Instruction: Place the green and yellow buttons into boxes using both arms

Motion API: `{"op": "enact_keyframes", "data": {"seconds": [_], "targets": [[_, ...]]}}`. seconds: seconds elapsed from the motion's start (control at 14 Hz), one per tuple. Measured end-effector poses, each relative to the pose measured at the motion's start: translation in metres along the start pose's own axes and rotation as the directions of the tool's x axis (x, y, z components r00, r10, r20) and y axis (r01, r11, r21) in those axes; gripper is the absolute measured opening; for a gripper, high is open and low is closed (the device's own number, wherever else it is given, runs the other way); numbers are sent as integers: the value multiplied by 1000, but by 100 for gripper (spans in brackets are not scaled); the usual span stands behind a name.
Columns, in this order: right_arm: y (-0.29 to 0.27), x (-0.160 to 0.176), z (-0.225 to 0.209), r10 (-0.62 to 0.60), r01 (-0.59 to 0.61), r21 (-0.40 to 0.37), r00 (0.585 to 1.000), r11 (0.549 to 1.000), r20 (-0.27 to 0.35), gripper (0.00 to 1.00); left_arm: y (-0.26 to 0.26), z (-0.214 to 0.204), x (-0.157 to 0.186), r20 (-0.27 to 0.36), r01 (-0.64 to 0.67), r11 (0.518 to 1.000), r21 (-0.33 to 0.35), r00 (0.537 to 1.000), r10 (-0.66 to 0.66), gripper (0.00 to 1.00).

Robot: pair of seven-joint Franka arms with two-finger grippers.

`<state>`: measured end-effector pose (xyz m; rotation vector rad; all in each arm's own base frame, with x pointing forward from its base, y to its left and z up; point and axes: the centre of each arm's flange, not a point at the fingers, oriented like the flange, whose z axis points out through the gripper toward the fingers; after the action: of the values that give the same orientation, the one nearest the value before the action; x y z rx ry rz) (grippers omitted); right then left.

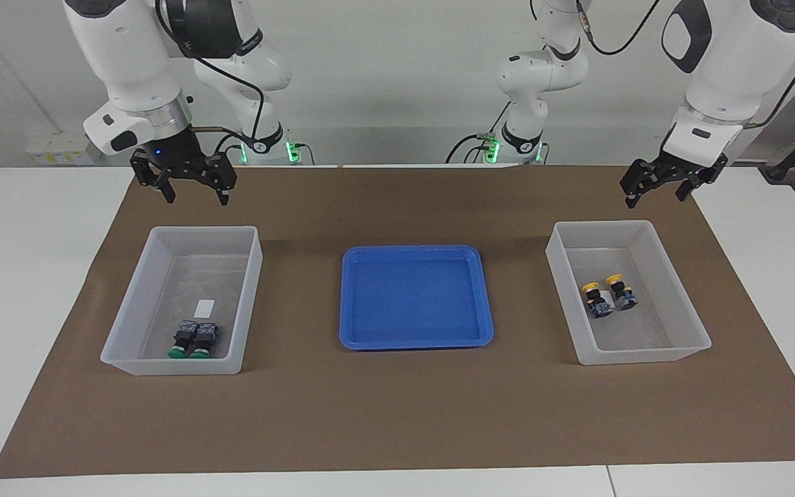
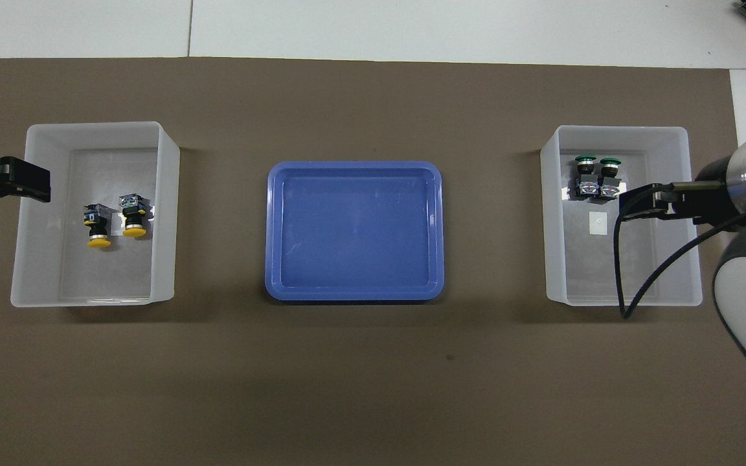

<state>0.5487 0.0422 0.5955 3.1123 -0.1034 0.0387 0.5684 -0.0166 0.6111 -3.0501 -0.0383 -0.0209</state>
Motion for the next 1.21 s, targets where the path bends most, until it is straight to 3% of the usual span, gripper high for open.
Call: {"op": "enact_keyframes", "data": {"seconds": [0.43, 1.21], "targets": [[2, 0, 0, 11, -11, 0, 1000, 1000, 0, 100, 2, 16, -11, 8, -32, 999, -9, 999, 32, 100], [2, 0, 0, 28, -28, 0, 1000, 1000, 0, 100, 4, -1, -19, -25, -43, 999, -15, 999, 42, 100]]}}
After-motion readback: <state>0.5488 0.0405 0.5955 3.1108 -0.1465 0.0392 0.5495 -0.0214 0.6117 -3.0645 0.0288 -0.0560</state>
